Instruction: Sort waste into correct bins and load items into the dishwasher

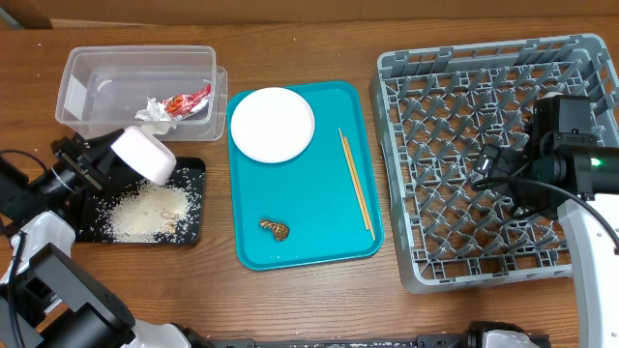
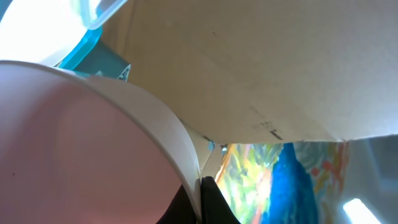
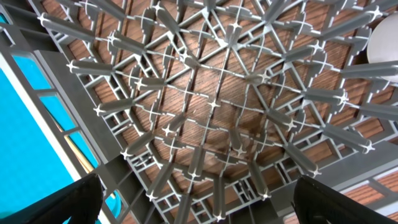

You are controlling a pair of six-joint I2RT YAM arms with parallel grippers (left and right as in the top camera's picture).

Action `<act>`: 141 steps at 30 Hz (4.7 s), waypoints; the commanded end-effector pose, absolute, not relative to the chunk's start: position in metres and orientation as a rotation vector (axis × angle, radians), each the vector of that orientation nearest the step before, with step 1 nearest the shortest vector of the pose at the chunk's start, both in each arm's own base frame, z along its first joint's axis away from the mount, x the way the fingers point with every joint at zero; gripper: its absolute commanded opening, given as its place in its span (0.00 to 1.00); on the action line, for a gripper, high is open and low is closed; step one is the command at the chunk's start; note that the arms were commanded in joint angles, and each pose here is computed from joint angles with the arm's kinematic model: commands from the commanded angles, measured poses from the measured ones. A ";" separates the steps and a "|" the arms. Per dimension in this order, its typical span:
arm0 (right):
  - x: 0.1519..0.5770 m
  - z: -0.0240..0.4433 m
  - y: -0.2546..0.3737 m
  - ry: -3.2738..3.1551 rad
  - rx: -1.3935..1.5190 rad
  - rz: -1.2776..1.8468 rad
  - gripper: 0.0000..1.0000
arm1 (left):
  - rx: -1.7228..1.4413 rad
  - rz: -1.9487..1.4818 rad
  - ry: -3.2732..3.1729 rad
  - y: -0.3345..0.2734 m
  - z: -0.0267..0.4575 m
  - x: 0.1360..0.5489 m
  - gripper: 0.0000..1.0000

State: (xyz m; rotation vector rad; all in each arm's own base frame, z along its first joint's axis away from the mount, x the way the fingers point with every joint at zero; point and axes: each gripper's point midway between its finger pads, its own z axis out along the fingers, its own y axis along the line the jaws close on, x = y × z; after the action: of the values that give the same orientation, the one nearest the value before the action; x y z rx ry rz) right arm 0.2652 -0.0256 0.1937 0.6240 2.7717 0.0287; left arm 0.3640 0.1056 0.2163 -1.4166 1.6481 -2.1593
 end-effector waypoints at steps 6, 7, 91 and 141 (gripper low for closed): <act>0.267 0.199 -0.027 2.752 0.618 0.019 1.00 | -1.244 -2.065 1.674 0.111 0.251 0.369 0.04; 0.267 0.199 -0.027 2.752 0.618 0.019 1.00 | -1.201 -2.039 1.678 0.111 0.255 0.369 0.04; 0.265 0.198 -0.027 2.759 0.624 0.019 1.00 | -0.210 -1.342 1.586 0.105 0.325 0.361 0.04; 0.264 0.198 -0.027 2.766 0.625 0.017 1.00 | 0.003 -0.947 1.379 0.127 0.345 0.373 0.04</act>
State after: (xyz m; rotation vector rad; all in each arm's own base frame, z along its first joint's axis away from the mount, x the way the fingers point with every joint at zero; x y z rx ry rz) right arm 0.2612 -0.0253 0.1925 0.6274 2.7880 0.0255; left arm 0.3744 0.1289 0.3365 0.0285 1.3947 -0.9201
